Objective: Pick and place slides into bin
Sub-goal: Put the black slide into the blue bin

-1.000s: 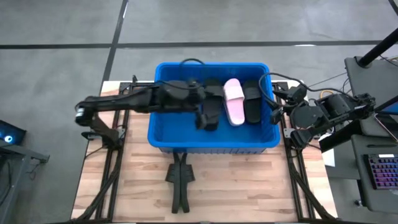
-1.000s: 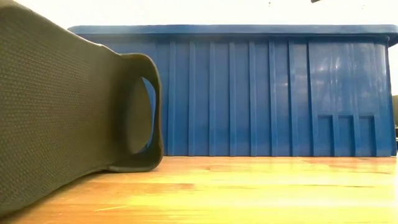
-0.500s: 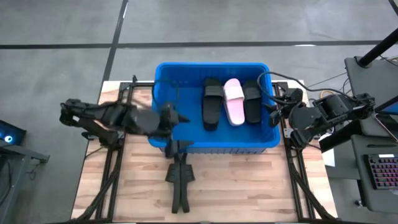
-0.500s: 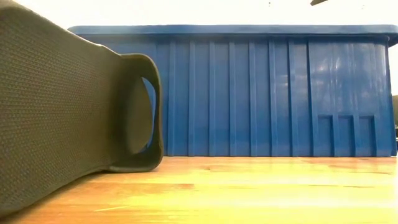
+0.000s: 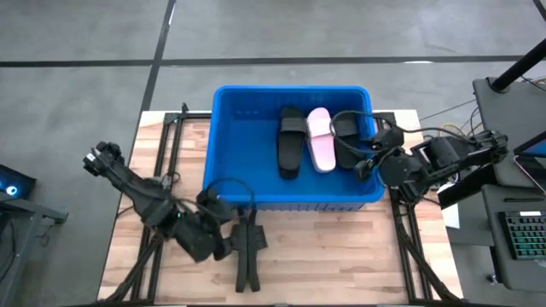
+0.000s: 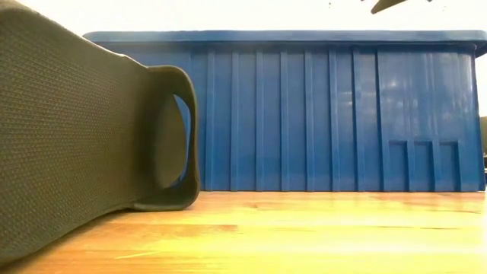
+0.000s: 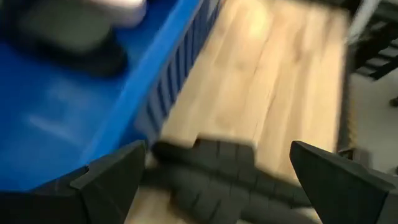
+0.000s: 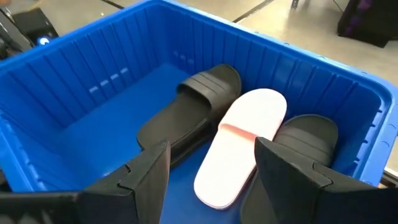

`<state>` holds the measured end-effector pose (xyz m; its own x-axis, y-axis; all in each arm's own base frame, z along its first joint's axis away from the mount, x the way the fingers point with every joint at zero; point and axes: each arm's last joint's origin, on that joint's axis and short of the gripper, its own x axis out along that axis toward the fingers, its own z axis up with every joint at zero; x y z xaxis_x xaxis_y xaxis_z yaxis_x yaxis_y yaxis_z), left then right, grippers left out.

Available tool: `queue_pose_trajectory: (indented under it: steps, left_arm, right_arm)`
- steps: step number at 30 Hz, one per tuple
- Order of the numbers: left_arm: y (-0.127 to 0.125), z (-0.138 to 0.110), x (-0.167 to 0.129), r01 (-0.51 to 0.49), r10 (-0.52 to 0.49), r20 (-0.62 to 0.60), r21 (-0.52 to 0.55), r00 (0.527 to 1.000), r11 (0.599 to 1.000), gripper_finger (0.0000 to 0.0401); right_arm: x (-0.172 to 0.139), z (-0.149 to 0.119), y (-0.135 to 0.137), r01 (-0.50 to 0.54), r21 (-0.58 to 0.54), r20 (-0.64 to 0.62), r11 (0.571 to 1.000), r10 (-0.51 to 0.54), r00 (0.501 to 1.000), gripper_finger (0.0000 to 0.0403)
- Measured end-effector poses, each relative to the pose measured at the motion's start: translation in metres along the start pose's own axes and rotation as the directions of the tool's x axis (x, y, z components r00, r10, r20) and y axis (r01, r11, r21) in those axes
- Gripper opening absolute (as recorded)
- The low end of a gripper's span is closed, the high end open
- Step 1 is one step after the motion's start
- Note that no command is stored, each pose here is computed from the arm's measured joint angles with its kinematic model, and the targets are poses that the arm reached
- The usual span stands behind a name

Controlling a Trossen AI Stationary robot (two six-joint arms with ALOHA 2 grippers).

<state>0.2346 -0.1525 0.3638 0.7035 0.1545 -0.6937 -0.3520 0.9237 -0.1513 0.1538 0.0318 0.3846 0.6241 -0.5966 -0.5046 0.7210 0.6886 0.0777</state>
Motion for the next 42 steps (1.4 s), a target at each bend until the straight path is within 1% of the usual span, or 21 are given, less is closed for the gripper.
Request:
queue_pose_trajectory:
  steps: [4, 6, 9, 13, 15, 18, 20, 23, 25, 27, 32, 34, 38, 42]
  left_arm:
    - [-0.004, -0.041, 0.01, -0.049, 0.044, -0.065, -0.066, 0.997, 0.997, 0.0384]
    - [-0.005, -0.062, 0.016, -0.069, 0.061, -0.096, -0.08, 0.993, 0.994, 0.0384]
    - [-0.008, -0.09, 0.024, -0.093, 0.082, -0.104, -0.103, 0.991, 0.99, 0.0384]
    - [-0.012, -0.117, 0.031, -0.123, 0.116, -0.087, -0.084, 0.989, 0.989, 0.0384]
    - [-0.015, -0.127, 0.035, -0.145, 0.141, -0.077, -0.05, 0.987, 0.988, 0.0384]
    - [-0.024, -0.138, 0.043, -0.165, 0.164, -0.049, -0.005, 0.985, 0.986, 0.0384]
    - [-0.03, -0.146, 0.051, -0.173, 0.176, -0.05, 0.049, 0.983, 0.984, 0.0384]
    - [-0.036, -0.16, 0.066, -0.201, 0.211, -0.059, 0.137, 0.976, 0.97, 0.0384]
    - [-0.038, -0.168, 0.075, -0.227, 0.24, -0.065, 0.164, 0.969, 0.96, 0.0384]
    - [-0.039, -0.174, 0.082, -0.25, 0.264, -0.069, 0.162, 0.962, 0.955, 0.0384]
    - [-0.039, -0.179, 0.093, -0.289, 0.296, -0.07, 0.095, 0.953, 0.953, 0.0384]
    - [-0.039, -0.18, 0.094, -0.294, 0.301, -0.065, 0.097, 0.952, 0.951, 0.0384]
    - [-0.039, -0.18, 0.096, -0.308, 0.311, -0.014, 0.105, 0.95, 0.946, 0.0384]
    - [-0.032, -0.185, 0.103, -0.343, 0.347, -0.002, 0.134, 0.938, 0.93, 0.0384]
  right_arm:
    - [0.008, -0.004, 0.01, 0.021, -0.033, -0.017, 0.999, -0.021, 1.0, 0.0224]
    - [0.012, -0.005, 0.016, 0.031, -0.05, -0.026, 0.998, -0.032, 0.999, 0.0224]
    - [0.016, -0.008, 0.022, 0.043, -0.071, -0.036, 0.997, -0.045, 0.998, 0.0224]
    - [0.02, -0.01, 0.026, 0.043, -0.086, -0.054, 0.995, -0.048, 0.997, 0.0224]
    - [0.02, -0.011, 0.027, 0.038, -0.087, -0.061, 0.995, -0.044, 0.997, 0.0224]
    - [0.02, -0.01, 0.026, 0.037, -0.085, -0.061, 0.996, -0.042, 0.997, 0.0224]
    - [0.019, -0.01, 0.026, 0.036, -0.083, -0.06, 0.996, -0.041, 0.997, 0.0224]
    - [0.019, -0.01, 0.025, 0.034, -0.08, -0.059, 0.996, -0.039, 0.998, 0.0224]
    - [0.018, -0.01, 0.024, 0.033, -0.079, -0.058, 0.996, -0.038, 0.998, 0.0224]
    - [0.018, -0.009, 0.024, 0.032, -0.078, -0.058, 0.996, -0.037, 0.998, 0.0224]
    - [0.018, -0.009, 0.024, 0.032, -0.076, -0.057, 0.997, -0.036, 0.998, 0.0224]
    - [0.018, -0.009, 0.024, 0.032, -0.077, -0.058, 0.996, -0.037, 0.998, 0.0224]
    - [0.018, -0.009, 0.024, 0.032, -0.077, -0.057, 0.996, -0.037, 0.998, 0.0224]
    - [0.018, -0.009, 0.024, 0.032, -0.077, -0.057, 0.996, -0.037, 0.998, 0.0224]
